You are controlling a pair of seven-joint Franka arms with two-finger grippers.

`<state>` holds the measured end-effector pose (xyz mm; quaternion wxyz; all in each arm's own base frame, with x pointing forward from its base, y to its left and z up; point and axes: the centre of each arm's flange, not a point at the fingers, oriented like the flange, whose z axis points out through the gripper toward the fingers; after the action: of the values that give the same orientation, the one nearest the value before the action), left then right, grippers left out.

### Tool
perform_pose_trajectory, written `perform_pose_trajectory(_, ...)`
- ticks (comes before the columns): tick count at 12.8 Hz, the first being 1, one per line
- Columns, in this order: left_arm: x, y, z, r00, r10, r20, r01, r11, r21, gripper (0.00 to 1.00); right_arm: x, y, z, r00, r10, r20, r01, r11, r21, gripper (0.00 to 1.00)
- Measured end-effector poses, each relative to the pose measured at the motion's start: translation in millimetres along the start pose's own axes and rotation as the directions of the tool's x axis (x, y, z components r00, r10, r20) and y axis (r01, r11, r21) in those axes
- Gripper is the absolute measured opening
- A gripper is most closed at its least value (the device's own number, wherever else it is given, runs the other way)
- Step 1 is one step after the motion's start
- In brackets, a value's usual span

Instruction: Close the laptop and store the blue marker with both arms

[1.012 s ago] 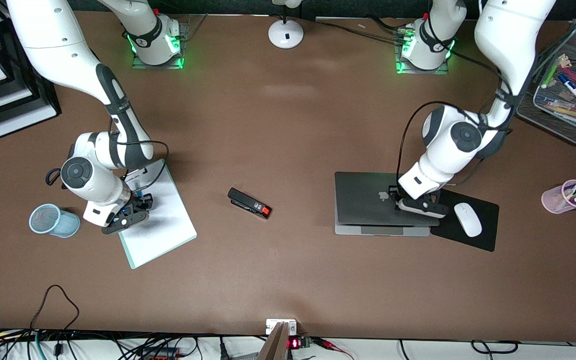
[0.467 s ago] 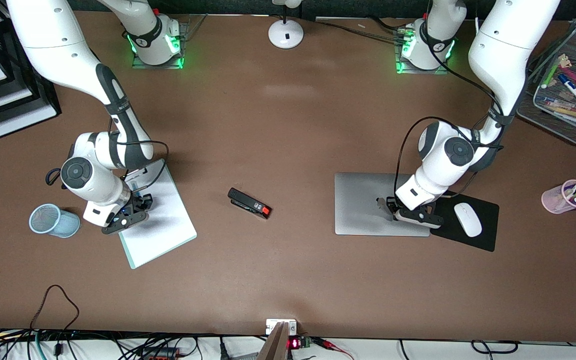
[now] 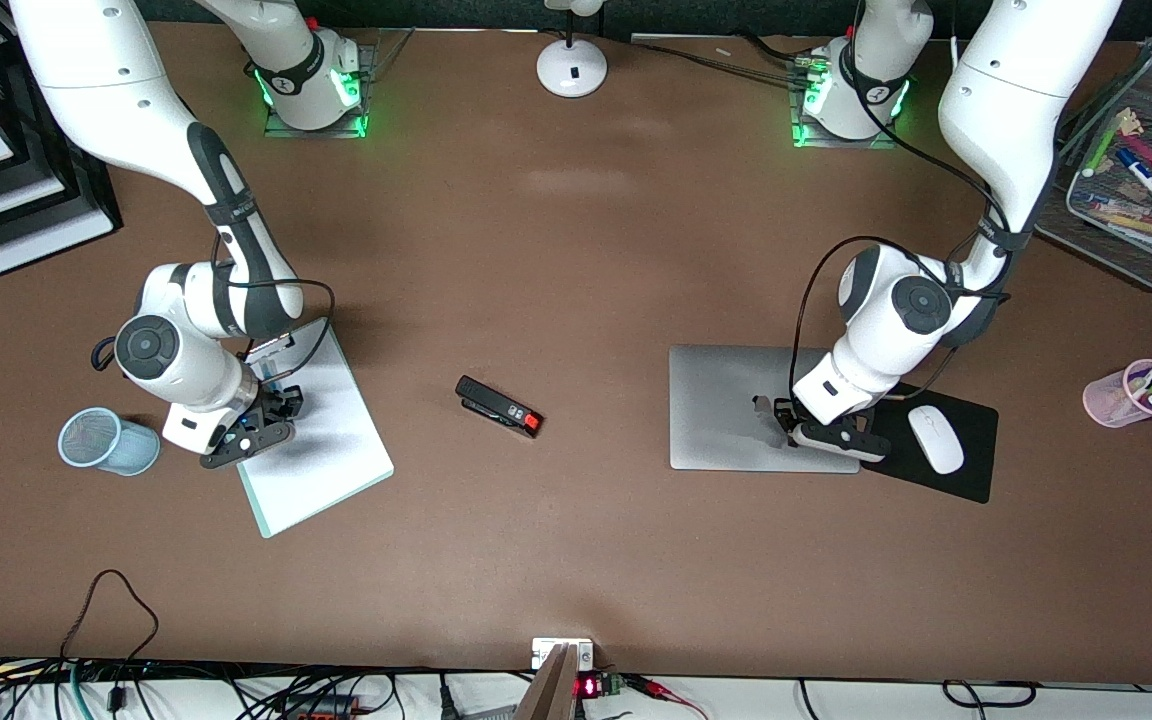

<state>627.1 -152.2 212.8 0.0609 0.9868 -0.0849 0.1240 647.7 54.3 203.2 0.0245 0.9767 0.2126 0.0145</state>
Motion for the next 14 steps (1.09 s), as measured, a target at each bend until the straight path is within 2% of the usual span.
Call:
perform_pose_trajectory(3, 15, 3, -30, 0.998, 0.007, 0.069, -0.008, 1.0, 0.018, 0.01, 2, -1, -23, 1.0, -0.001, -0.002, 0.001, 1.0, 0.004, 0.18)
perform_pose_trajectory(4, 20, 5, -43, 0.995, 0.009, 0.1, -0.012, 1.0, 0.025, 0.07, 3, 0, -32, 1.0, -0.001, -0.003, 0.001, 1.0, 0.005, 0.18)
perform_pose_trajectory(7, 27, 9, -76, 0.982, 0.013, 0.19, -0.022, 0.999, 0.044, 0.37, 5, 2, -73, 1.0, 0.002, -0.018, -0.002, 1.0, 0.006, 0.18)
perform_pose_trajectory(11, 29, 12, -97, 0.973, 0.015, 0.229, -0.028, 0.998, 0.055, 0.77, 9, 10, -152, 0.998, 0.0, -0.065, 0.0, 1.0, -0.003, 0.18)
perform_pose_trajectory(13, 28, 12, -103, 0.97, 0.015, 0.243, -0.03, 0.998, 0.059, 0.99, 9, 16, -194, 0.992, -0.069, -0.109, 0.067, 0.997, -0.026, 0.18)
perform_pose_trajectory(14, 28, 13, -107, 0.967, 0.014, 0.253, -0.031, 0.998, 0.061, 1.0, 7, 21, -208, 0.985, -0.118, -0.126, 0.114, 0.993, -0.042, 0.18)
